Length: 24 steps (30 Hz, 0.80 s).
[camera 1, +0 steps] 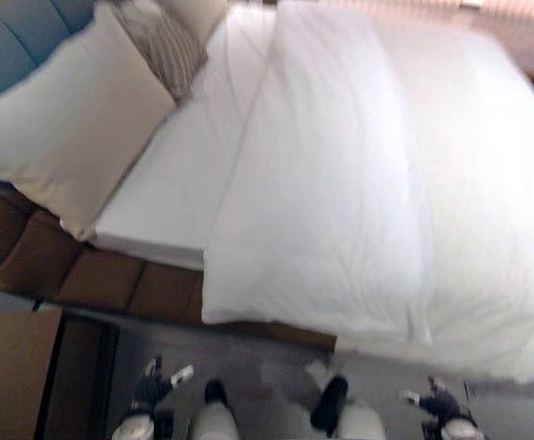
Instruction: Make the bed
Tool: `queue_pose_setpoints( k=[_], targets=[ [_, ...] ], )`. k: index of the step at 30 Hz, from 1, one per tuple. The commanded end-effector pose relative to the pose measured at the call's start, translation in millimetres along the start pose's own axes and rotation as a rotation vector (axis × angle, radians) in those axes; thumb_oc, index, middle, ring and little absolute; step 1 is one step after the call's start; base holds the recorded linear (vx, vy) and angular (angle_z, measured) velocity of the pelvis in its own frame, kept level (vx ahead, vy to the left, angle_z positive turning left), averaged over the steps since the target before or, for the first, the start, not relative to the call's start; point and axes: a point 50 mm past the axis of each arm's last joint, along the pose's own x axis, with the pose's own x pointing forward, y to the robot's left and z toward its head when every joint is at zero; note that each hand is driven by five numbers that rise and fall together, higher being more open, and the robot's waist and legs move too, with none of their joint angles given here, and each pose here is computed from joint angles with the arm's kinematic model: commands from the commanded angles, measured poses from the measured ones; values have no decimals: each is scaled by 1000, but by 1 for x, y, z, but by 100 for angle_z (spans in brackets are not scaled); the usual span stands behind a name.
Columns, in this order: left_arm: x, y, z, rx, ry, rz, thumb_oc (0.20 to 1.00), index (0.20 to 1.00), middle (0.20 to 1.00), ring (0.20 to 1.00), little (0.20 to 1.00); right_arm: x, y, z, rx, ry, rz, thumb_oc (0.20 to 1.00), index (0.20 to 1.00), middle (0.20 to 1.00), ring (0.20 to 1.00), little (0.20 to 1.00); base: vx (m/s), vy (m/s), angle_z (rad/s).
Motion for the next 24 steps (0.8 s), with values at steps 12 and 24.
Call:
queue_pose_setpoints(
  k=[12,24],
  targets=[
    [0,9,-3,72,4,37,1000,1000,1000,1000,1000,2,6,7,28,21,8,1000,1000,1000,1000,1000,-12,27,1],
    [-5,3,-18,94,62,3,1000,1000,1000,1000,1000,2,14,13,-23,-11,41,1000,1000,1000,1000,1000,1,8,0]
  ],
)
